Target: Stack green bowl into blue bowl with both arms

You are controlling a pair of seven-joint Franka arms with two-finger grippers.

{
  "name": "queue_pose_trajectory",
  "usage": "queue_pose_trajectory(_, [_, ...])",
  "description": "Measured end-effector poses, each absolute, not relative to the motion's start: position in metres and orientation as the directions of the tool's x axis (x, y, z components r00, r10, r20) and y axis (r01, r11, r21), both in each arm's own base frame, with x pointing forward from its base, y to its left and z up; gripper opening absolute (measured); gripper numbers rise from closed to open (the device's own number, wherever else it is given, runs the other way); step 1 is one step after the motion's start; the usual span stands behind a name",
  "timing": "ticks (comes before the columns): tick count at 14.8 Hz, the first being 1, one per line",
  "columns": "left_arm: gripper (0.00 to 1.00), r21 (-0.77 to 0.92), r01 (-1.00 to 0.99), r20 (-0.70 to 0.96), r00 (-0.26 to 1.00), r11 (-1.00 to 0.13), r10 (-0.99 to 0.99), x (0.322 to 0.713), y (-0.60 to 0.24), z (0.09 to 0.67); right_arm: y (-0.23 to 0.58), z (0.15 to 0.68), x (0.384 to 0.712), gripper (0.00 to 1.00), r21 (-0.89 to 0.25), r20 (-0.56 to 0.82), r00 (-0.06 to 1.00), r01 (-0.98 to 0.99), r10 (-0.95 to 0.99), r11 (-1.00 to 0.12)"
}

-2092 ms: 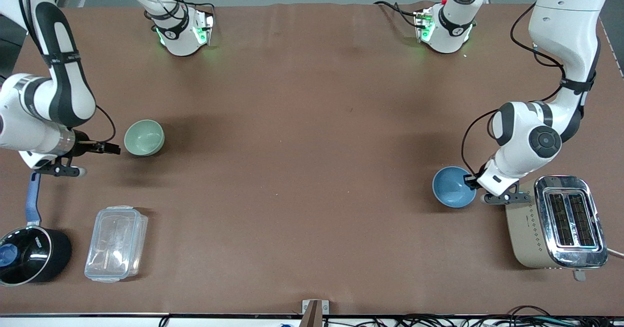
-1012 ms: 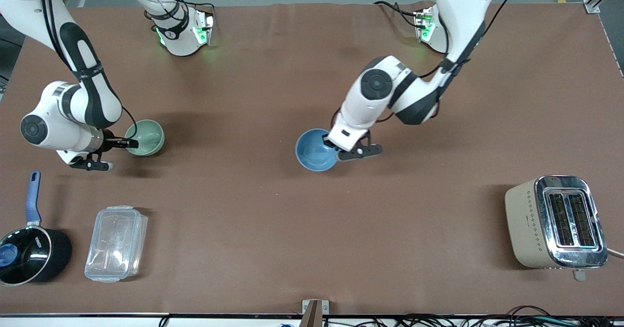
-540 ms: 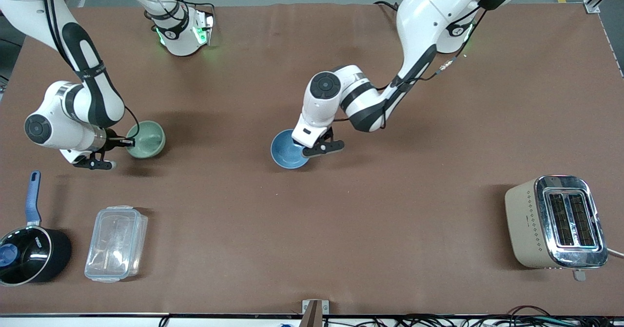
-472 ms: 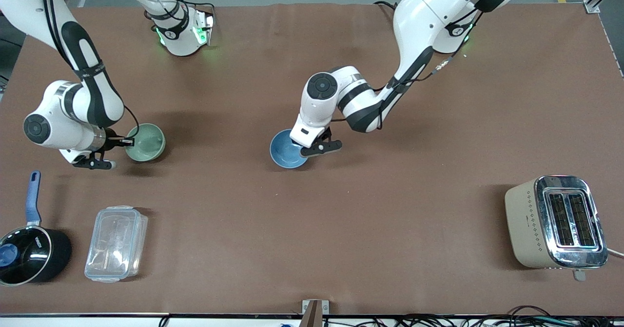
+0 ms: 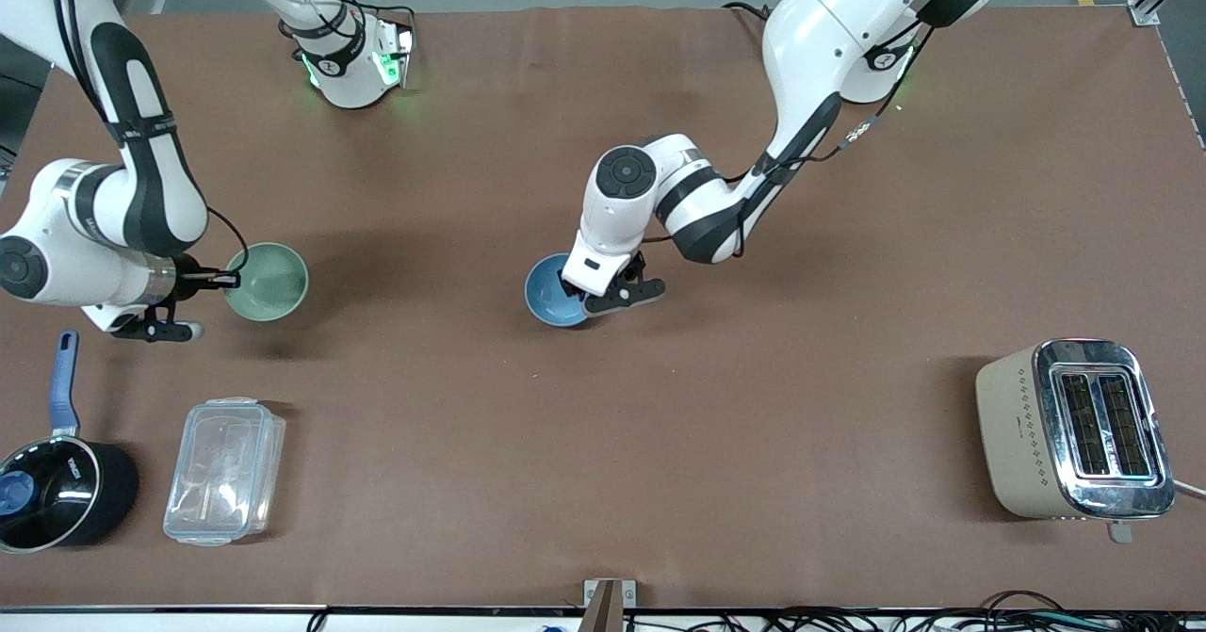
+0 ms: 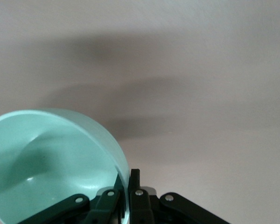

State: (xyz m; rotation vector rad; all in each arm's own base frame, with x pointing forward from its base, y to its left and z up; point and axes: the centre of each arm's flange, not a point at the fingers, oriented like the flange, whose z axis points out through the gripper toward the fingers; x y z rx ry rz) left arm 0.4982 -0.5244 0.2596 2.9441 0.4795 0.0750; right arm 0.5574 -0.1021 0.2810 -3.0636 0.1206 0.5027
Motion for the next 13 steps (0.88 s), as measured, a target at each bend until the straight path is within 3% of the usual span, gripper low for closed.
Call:
queue_pose_trajectory(3, [0.95, 0.124, 0.368, 0.078, 0.922, -0.921, 0.379, 0.552, -0.475, 0.334, -0.055, 0.314, 0.579, 0.05, -0.093, -0.327, 0.94, -0.134, -0.097, -0.987])
queue_pose_trajectory(4, [1.0, 0.11, 0.39, 0.099, 0.911, -0.914, 0.401, 0.569, -0.451, 0.367, -0.037, 0.32, 0.584, 0.05, -0.113, -0.328, 0.938, -0.155, -0.11, -0.981])
queue_pose_trajectory(8, [1.0, 0.069, 0.396, 0.203, 0.893, -0.916, 0.401, 0.608, -0.34, 0.488, 0.055, 0.328, 0.588, 0.05, -0.135, -0.348, 0.919, -0.245, -0.185, -0.96])
queue_pose_trajectory(13, [1.0, -0.025, 0.255, 0.198, 0.949, -0.967, 0.245, 0.609, -0.243, 0.562, 0.191, 0.336, 0.575, 0.05, -0.173, -0.32, 0.913, -0.318, -0.253, -0.932])
